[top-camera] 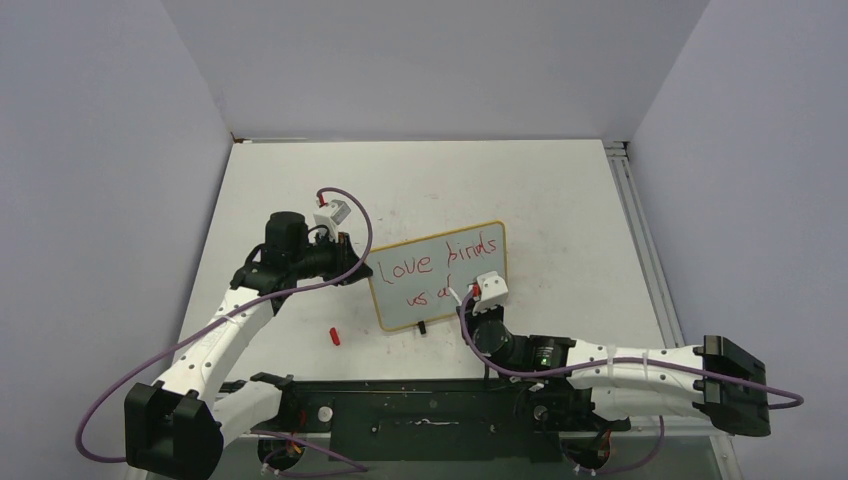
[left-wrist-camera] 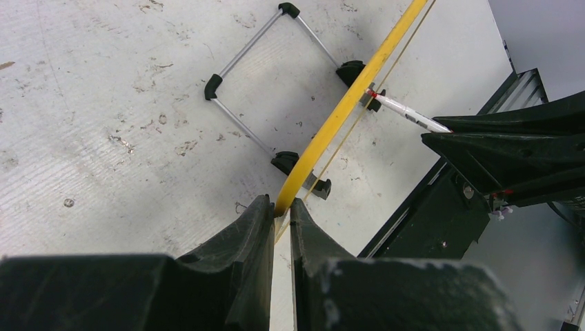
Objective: Write a sentence on the whiteboard
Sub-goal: Write a sentence on the whiteboard, then close the whiteboard marker at the center of the board.
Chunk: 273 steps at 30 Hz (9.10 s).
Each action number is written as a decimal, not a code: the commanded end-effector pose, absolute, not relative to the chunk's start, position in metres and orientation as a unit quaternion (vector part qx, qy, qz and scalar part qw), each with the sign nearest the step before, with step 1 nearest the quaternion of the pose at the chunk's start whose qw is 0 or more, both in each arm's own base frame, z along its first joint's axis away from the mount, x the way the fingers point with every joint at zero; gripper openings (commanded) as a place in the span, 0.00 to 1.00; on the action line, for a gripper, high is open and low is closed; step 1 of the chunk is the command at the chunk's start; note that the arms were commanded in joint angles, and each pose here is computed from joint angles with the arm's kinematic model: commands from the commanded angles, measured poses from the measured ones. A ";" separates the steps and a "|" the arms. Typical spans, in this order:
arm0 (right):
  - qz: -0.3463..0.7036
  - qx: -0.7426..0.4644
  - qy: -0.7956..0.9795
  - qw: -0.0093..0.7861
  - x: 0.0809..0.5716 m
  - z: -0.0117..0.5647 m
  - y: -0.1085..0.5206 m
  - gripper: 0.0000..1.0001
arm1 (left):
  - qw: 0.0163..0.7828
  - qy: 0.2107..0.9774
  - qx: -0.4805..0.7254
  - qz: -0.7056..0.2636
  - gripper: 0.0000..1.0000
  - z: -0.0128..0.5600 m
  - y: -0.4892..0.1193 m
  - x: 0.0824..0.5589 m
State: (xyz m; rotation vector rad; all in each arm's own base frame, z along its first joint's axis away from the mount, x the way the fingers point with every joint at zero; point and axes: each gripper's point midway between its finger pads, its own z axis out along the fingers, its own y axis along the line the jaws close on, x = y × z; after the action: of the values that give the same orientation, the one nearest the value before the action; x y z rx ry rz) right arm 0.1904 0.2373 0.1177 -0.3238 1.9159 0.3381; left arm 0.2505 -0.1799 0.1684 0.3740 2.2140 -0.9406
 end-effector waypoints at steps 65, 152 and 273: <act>0.140 -0.114 0.799 0.573 0.202 0.136 0.228 0.05 | 0.364 0.847 0.148 -0.358 0.10 0.178 -0.181 0.258; 0.127 -0.104 0.807 0.567 0.186 0.134 0.214 0.05 | 0.364 0.847 0.147 -0.359 0.10 0.179 -0.181 0.258; 0.417 -0.211 0.682 0.562 0.118 0.253 0.287 0.05 | 0.295 0.880 -0.279 -0.248 0.00 0.134 -0.122 0.191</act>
State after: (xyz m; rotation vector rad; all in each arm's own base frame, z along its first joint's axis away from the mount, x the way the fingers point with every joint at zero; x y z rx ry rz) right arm 0.1314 0.2638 0.2396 -0.5499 1.6479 0.8350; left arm 0.1884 -0.1105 0.1007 -0.7254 2.4082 -0.5201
